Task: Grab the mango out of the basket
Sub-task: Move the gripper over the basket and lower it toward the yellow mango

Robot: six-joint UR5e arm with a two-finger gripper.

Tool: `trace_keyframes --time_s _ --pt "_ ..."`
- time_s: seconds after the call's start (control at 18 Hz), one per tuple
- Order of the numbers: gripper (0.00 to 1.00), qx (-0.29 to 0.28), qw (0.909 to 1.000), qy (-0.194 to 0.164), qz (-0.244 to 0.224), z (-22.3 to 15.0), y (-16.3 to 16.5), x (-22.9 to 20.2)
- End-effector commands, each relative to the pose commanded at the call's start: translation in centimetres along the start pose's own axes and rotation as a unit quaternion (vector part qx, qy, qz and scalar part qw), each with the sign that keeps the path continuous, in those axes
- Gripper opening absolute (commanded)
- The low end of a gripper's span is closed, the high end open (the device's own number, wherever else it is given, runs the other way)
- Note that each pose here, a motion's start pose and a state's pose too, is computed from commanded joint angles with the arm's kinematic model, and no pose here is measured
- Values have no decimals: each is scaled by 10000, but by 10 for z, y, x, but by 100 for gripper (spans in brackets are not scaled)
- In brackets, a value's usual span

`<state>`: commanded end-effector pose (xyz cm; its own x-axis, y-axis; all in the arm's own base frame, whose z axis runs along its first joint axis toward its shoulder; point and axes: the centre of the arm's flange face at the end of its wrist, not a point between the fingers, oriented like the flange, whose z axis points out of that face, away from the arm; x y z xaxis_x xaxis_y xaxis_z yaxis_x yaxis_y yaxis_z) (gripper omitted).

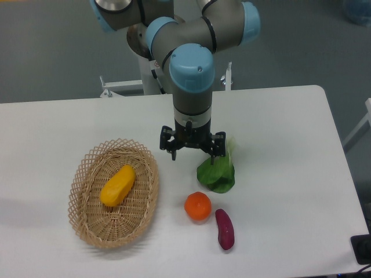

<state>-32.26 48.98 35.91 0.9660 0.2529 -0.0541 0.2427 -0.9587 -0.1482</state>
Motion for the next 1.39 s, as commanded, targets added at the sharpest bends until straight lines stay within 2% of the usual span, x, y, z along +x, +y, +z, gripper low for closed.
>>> trace_keyframes --time_s 0.28,0.67,0.89,1.06,1.22,1.39 --pt "100 -3 10000 25 22 7 7 8" --pt "100 31 10000 38 20 7 -1 34" --pt "100 -6 9999 104 -16 13 -9 64" --pt "100 -140 9996 203 137 34 -16 105" --pt "100 187 9995 124 216 51 -33 141" --pt "100 196 9990 151 367 72 -33 161"
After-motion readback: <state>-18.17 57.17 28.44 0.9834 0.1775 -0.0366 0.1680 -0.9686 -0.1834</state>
